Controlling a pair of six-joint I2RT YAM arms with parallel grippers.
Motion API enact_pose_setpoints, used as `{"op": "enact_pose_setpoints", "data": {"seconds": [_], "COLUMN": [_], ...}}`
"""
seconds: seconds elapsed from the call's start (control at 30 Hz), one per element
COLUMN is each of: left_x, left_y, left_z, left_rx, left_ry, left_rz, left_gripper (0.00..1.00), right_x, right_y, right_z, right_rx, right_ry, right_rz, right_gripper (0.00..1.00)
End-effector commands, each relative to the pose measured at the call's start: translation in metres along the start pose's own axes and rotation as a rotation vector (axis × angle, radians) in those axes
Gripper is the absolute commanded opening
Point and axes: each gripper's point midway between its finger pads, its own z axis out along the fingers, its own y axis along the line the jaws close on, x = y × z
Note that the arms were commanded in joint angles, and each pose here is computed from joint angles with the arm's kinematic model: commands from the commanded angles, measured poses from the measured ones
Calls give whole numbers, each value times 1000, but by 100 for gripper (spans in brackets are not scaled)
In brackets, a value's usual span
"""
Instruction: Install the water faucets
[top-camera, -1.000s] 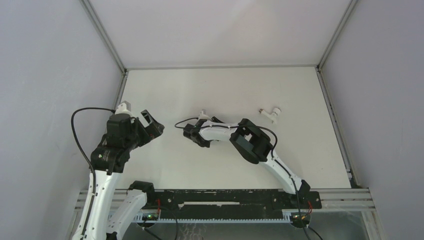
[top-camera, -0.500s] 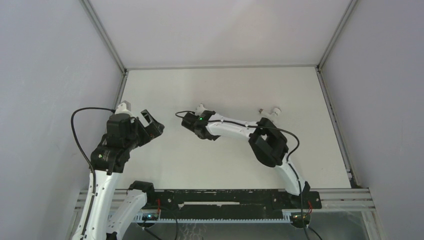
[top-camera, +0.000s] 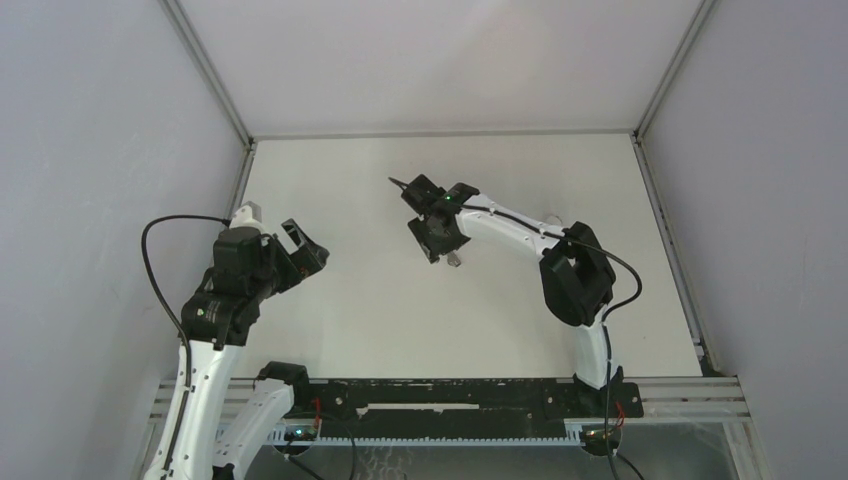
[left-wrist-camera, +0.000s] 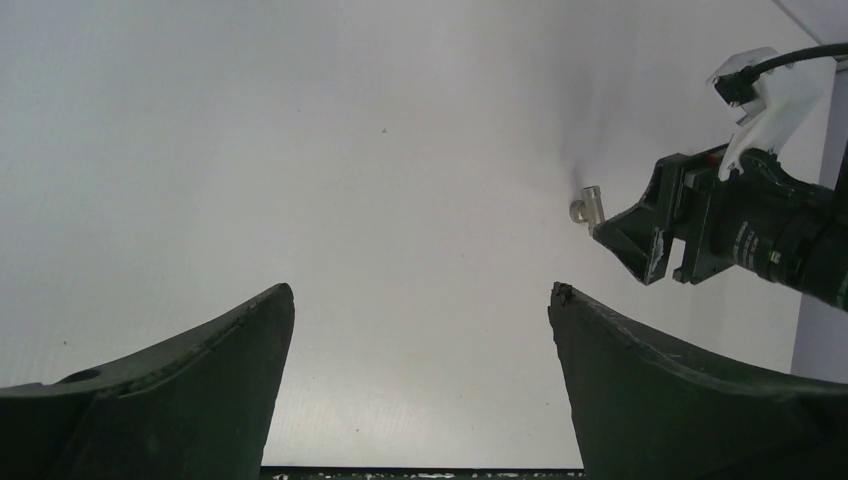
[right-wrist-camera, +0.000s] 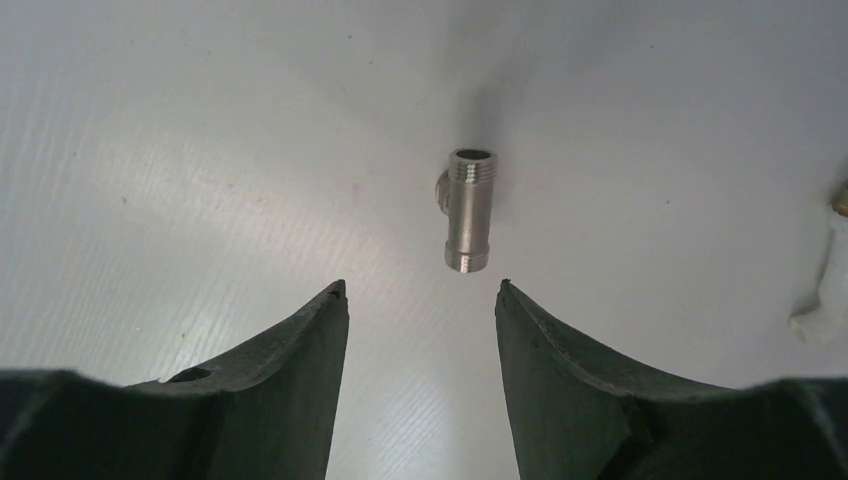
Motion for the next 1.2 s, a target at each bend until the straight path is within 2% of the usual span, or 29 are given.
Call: {"op": "enact_pose_setpoints", "data": {"seconds": [0.0,0.27,0.53,0.7,0.83,0.97,1.17], "left_x": [-15,-13,-15,-16,-16,-17,-18], "left_y": [-11,-16,-18,-19,-20,-20,-20], "left_z": [-3,-2,-3,-3,-2,-3,-4], "left_rx": [45,67,70,74,76,75,78], "left_ry": [-55,-39,-42,-40,-38,-44,-45], "left_rz": [-20,-27,-26,-26,-26,-24,-25], "left_gripper": [100,100,100,100,100,100,100], "right_x": [-10,-5,-2,-2,-7,-22,-53], "right_y": [0,-7,-8,-11,-15,-27,-43], "right_z": [15,43,57,59,60,60,65], "right_rx": [-77,-62,-38,-14,10,39,38], "right_ry": [-15,13,34,37,29,2,-60], "right_rz": [82,156,171,184,216,313,458], "right_gripper": [62,55,43,28,10,0,0]}}
